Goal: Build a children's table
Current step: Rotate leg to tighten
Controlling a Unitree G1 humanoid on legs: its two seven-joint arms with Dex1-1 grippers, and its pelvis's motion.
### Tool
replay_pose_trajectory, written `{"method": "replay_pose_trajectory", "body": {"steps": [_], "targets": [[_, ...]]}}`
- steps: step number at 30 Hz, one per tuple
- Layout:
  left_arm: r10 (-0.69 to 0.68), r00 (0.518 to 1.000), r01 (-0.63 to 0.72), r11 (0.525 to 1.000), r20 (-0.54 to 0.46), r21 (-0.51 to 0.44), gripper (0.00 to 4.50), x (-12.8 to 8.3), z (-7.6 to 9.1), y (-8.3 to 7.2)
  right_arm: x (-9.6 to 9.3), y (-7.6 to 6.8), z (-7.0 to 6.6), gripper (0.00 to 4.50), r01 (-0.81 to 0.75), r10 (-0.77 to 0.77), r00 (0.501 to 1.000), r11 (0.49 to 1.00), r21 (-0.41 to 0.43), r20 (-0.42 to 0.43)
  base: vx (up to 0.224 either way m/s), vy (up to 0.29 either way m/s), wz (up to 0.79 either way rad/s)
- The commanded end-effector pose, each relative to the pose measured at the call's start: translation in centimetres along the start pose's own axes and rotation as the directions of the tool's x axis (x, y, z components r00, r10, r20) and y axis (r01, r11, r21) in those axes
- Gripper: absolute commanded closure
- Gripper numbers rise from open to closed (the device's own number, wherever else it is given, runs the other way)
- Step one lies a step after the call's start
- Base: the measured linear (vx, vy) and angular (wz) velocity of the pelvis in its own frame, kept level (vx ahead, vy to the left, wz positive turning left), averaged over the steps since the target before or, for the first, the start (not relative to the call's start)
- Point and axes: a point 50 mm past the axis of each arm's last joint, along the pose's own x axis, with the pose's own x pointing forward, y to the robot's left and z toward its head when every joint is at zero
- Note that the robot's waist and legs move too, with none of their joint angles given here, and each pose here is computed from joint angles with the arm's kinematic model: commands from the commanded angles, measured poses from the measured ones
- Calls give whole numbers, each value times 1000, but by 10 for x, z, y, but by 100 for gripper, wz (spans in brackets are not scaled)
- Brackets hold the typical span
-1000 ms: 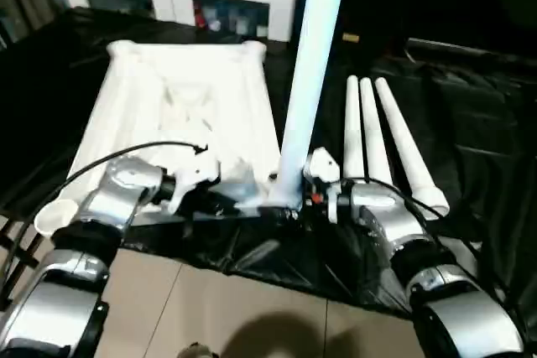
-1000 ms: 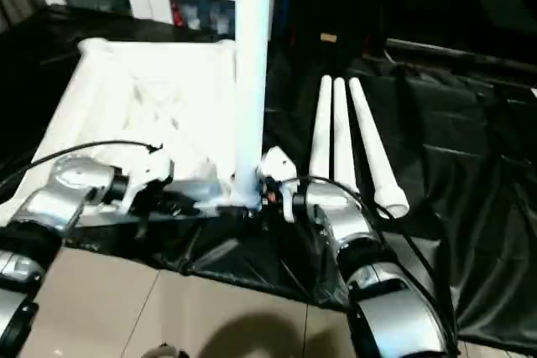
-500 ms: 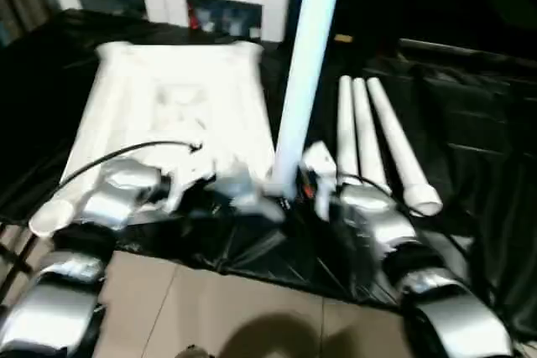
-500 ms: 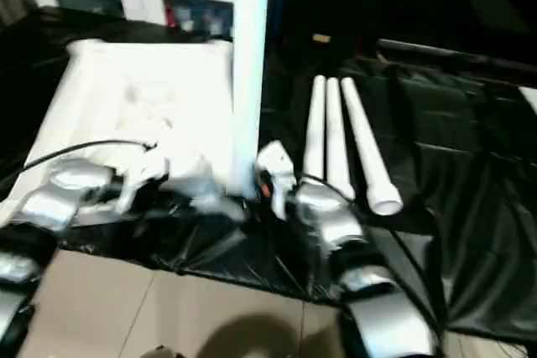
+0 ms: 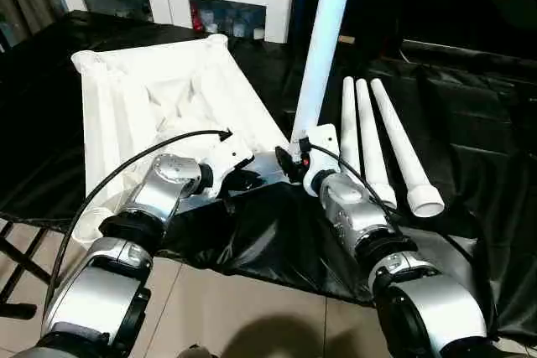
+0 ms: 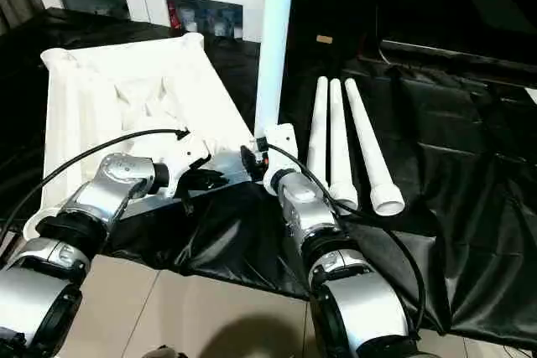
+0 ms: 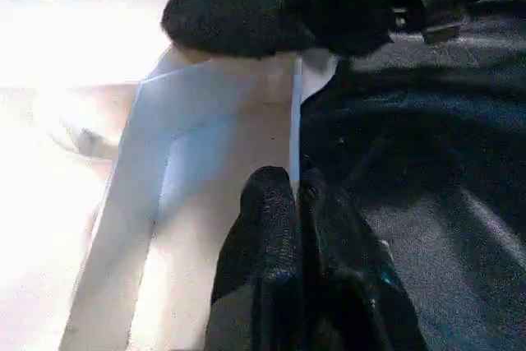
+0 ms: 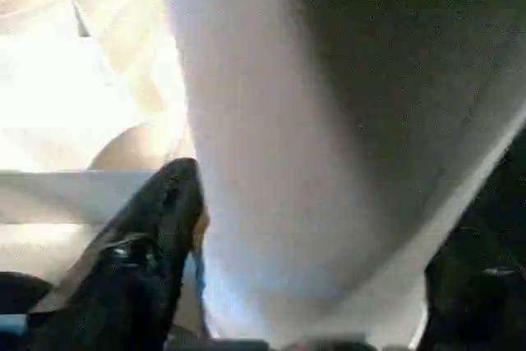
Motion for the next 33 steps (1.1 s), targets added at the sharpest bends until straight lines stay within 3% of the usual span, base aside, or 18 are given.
{"method": "replay_pose_trajectory", "body": {"steps": [1, 3, 4, 8, 12, 15, 16, 17, 22, 25, 28, 31, 32, 33], "targets": [[-29, 998, 28, 999, 49, 30, 450, 9, 4, -10, 8, 32, 16, 73, -173, 178, 982, 982, -74, 62, 0, 0, 0], [-46, 997, 44, 999, 63, 30, 450, 4, 2, -9, 7, 28, 17, 60, -203, 210, 976, 974, -102, 61, 0, 0, 0], [-79, 994, 76, 997, 79, 34, 450, -4, -1, -7, 2, 24, 15, 60, -281, 291, 956, 946, -161, 42, 0, 0, 0], [-134, 988, 131, 991, 78, 40, 450, -14, -7, -7, -5, 19, 11, 60, -403, 412, 911, 896, -186, 11, 0, 0, 0], [-231, 970, 227, 972, 72, 52, 450, -27, -14, -9, -23, 16, 3, 60, -633, 637, 769, 751, -188, -45, 0, 0, 0], [-256, 965, 253, 966, 64, 58, 450, -31, -16, -10, -28, 14, 1, 60, -683, 684, 726, 706, -189, -69, 0, 0, 0], [-286, 956, 283, 958, 61, 55, 450, -35, -18, -11, -34, 13, -1, 60, -736, 732, 673, 650, -190, -102, 0, 0, 0], [-299, 952, 296, 953, 59, 55, 450, -37, -18, -11, -36, 13, -2, 87, -759, 753, 648, 624, -187, -117, 0, 0, 0], [-352, 935, 349, 936, 46, 51, 450, -45, -23, -13, -46, 12, -6, 126, -844, 826, 535, 512, -159, -179, 0, 0, 0], [-367, 929, 365, 930, 42, 46, 450, -47, -24, -14, -50, 13, -7, 139, -868, 845, 495, 475, -144, -200, 0, 0, 0], [-360, 932, 358, 933, 41, 42, 450, -48, -25, -14, -51, 14, -9, 167, -873, 849, 487, 470, -127, -204, 0, 0, 0], [-329, 943, 327, 944, 49, 37, 450, -46, -23, -13, -50, 15, -11, 176, -858, 837, 514, 502, -113, -188, 0, 0, 0], [-297, 953, 296, 955, 50, 32, 450, -43, -22, -11, -46, 15, -12, 178, -824, 805, 566, 557, -101, -176, 0, 0, 0], [-242, 969, 242, 970, 43, 25, 450, -38, -19, -8, -38, 16, -14, 178, -754, 738, 656, 650, -90, -162, 0, 0, 0]]}}
